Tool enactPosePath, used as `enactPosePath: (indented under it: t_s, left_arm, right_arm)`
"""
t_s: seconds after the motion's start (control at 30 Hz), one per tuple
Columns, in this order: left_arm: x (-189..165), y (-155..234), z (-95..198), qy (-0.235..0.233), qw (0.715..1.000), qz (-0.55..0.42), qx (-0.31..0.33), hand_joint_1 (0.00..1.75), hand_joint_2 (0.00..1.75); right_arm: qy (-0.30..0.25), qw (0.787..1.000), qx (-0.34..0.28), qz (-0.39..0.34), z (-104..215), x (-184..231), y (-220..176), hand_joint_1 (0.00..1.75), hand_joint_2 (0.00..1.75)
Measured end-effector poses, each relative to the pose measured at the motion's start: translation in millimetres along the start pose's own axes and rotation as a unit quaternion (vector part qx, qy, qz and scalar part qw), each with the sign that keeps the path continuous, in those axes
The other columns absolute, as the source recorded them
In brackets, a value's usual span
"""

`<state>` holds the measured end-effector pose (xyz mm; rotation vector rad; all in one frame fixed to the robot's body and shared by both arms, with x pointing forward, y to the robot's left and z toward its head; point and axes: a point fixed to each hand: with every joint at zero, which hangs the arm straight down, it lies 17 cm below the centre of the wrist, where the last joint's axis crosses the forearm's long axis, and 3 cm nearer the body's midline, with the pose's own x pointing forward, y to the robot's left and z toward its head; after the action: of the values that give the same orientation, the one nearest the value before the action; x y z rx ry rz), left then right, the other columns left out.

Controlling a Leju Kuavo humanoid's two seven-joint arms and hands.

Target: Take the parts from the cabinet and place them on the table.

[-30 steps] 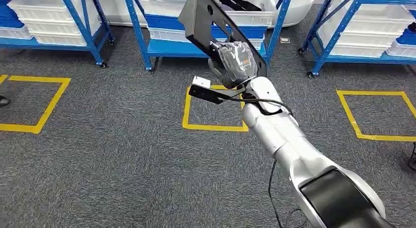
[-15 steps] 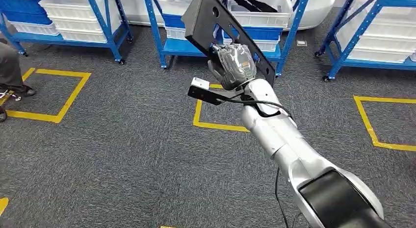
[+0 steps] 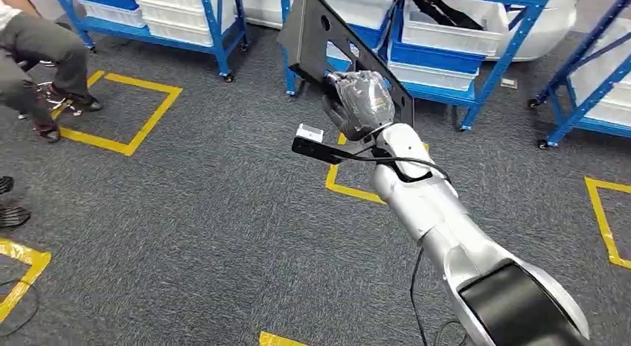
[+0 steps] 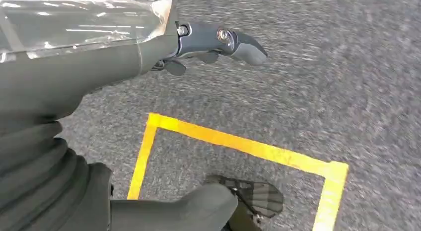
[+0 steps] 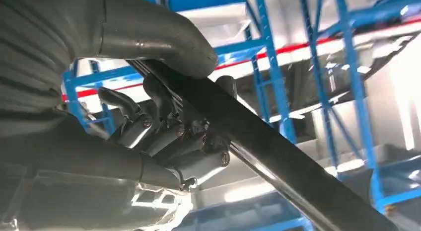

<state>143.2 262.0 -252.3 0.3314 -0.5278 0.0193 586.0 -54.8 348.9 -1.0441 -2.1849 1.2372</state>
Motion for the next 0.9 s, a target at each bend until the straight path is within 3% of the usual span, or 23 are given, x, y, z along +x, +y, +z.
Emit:
enactPosePath:
  t_s: [0.9]
  left_arm:
    - [1, 1, -1, 0.001, 1.000, -0.004, 0.000, 0.00, 1.75]
  right_arm:
    - [-0.006, 1.000, 0.001, 0.012, 2, 7, 1, 1.75, 1.75]
